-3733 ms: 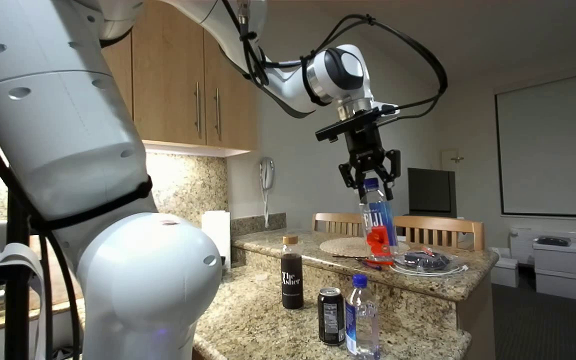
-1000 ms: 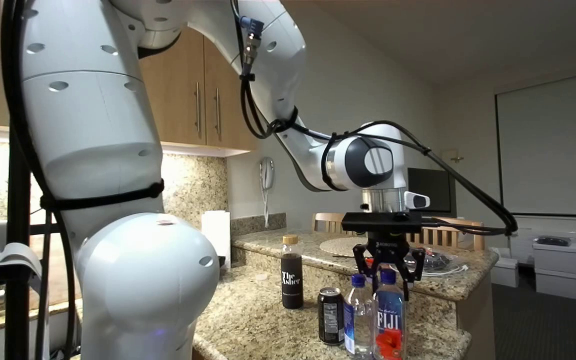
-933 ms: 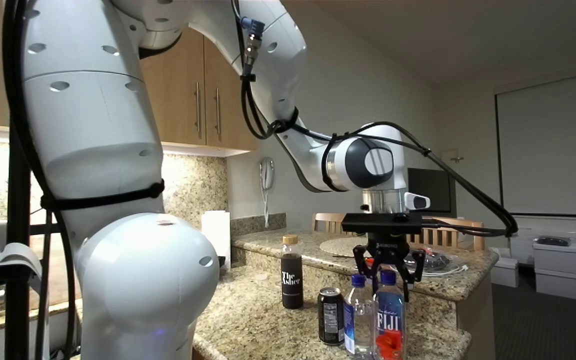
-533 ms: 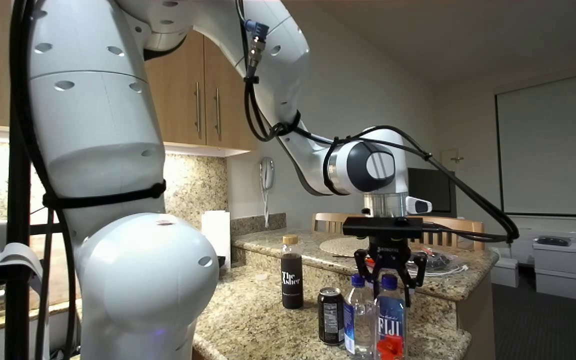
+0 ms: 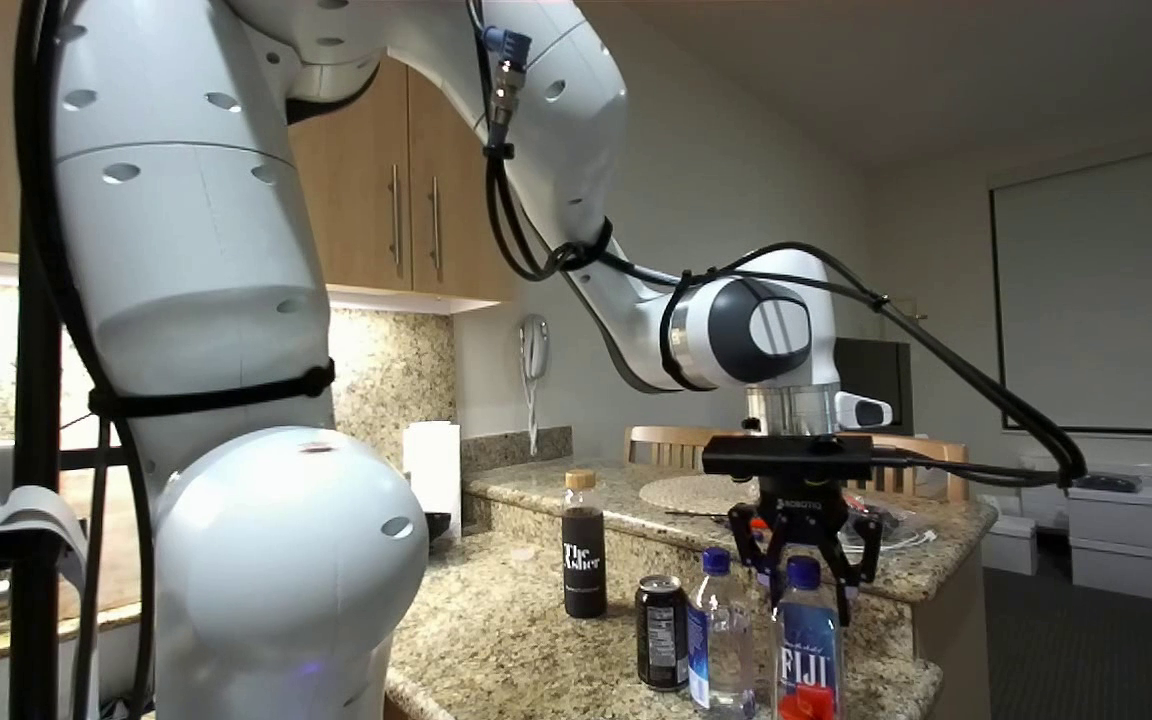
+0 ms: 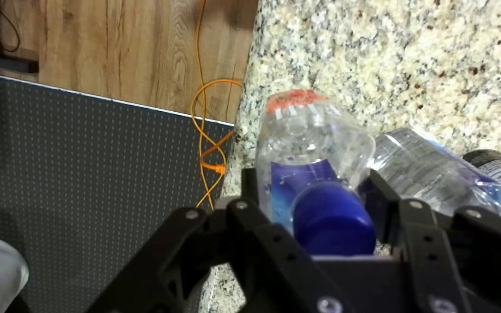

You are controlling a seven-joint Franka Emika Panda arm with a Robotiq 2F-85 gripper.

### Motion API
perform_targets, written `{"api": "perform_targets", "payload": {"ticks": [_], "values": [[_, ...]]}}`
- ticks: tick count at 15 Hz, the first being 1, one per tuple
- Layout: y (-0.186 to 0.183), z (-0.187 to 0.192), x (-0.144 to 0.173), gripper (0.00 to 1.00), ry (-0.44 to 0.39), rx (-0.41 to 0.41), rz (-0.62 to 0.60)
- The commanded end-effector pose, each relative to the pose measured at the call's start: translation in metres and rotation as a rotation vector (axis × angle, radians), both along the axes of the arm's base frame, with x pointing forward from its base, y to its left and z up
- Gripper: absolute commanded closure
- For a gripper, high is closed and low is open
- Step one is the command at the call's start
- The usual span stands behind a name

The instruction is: Move the left transparent bottle to the right, the move the can to the left

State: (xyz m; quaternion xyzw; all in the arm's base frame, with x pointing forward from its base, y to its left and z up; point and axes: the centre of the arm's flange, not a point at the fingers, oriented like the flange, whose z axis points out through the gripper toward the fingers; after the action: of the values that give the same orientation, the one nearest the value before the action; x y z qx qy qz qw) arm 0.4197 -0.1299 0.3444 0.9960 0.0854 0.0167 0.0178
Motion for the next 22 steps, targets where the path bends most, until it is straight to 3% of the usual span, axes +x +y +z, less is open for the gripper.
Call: {"api": "perform_targets", "payload": {"ticks": [1, 8, 17, 18, 19, 22], "values": [[0.005, -0.002, -0.006, 0.66, -0.023, -0.011, -0.011], [0.018, -0.003, -0.004, 0.66, -0.034, 0.031, -0.094], [0.032, -0.009, 0.000, 0.66, -0.018, 0.015, -0.150], [0.033, -0.010, 0.000, 0.46, -0.016, 0.016, -0.155], [0.034, -0.010, 0.000, 0.16, -0.016, 0.017, -0.160], [0.037, -0.010, -0.001, 0.10, -0.017, 0.015, -0.174]]}}
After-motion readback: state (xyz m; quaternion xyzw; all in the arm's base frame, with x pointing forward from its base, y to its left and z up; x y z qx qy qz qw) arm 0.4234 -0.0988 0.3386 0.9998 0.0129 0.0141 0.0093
